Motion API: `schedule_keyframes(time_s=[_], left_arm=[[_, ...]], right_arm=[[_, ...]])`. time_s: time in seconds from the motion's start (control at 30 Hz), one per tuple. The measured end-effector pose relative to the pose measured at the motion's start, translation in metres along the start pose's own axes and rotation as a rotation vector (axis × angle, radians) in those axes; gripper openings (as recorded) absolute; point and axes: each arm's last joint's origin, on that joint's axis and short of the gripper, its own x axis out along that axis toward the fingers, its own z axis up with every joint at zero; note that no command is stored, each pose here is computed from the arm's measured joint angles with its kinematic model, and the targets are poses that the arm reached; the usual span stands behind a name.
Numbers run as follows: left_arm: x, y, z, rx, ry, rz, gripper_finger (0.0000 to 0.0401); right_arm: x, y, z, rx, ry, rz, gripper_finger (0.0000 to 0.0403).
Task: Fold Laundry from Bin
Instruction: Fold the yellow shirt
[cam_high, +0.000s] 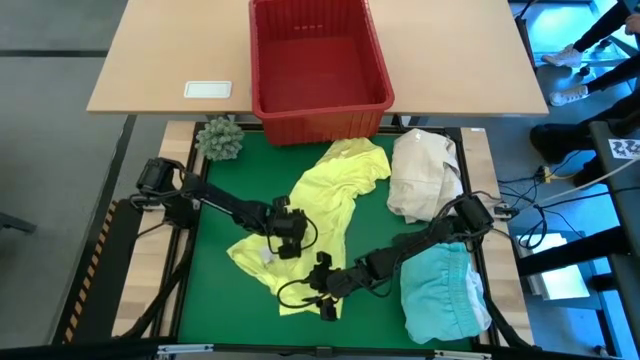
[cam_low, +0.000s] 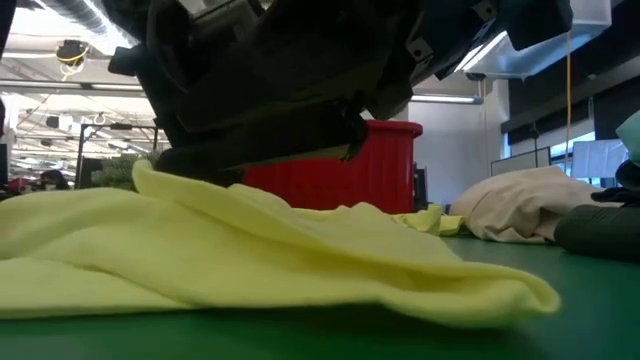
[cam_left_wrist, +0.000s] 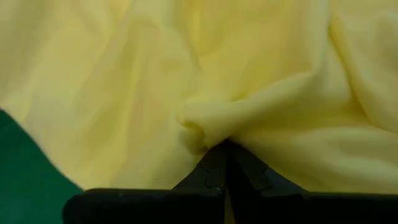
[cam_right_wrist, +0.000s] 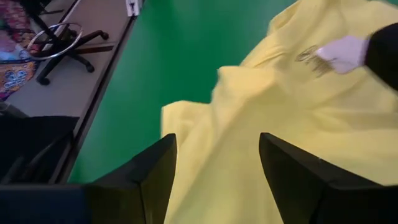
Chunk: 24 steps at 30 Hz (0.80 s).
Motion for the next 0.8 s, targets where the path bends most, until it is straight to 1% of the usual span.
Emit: schedule_keyframes(time_s=[0.1, 0.27, 0.43, 0.63, 0.73, 0.8], left_arm=[[0.002, 0.005, 0.001, -0.015, 0.009, 0.014, 0.0002], [0.004, 0.012, 0.002, -0.061, 0.012, 0.028, 0.0002], [0.005, 0.017, 0.004, -0.124, 0.012, 0.039, 0.0002], [0.005, 0.017, 0.004, -0.157, 0.009, 0.043, 0.0002], [0.005, 0.017, 0.004, -0.157, 0.008, 0.043, 0.0002], [0.005, 0.017, 0.004, -0.155, 0.009, 0.043, 0.0002]], right_arm=[[-0.001, 0.003, -0.002, 0.003, 0.014, 0.017, 0.0230], [-0.002, 0.007, -0.009, 0.002, 0.062, -0.001, 0.0230], [-0.003, 0.006, -0.015, -0.010, 0.098, -0.073, 0.0230], [-0.003, 0.003, -0.017, -0.019, 0.113, -0.132, 0.0229], [-0.004, 0.000, -0.021, -0.031, 0.142, -0.176, 0.0215], [-0.005, -0.003, -0.024, -0.028, 0.168, -0.213, 0.0194]])
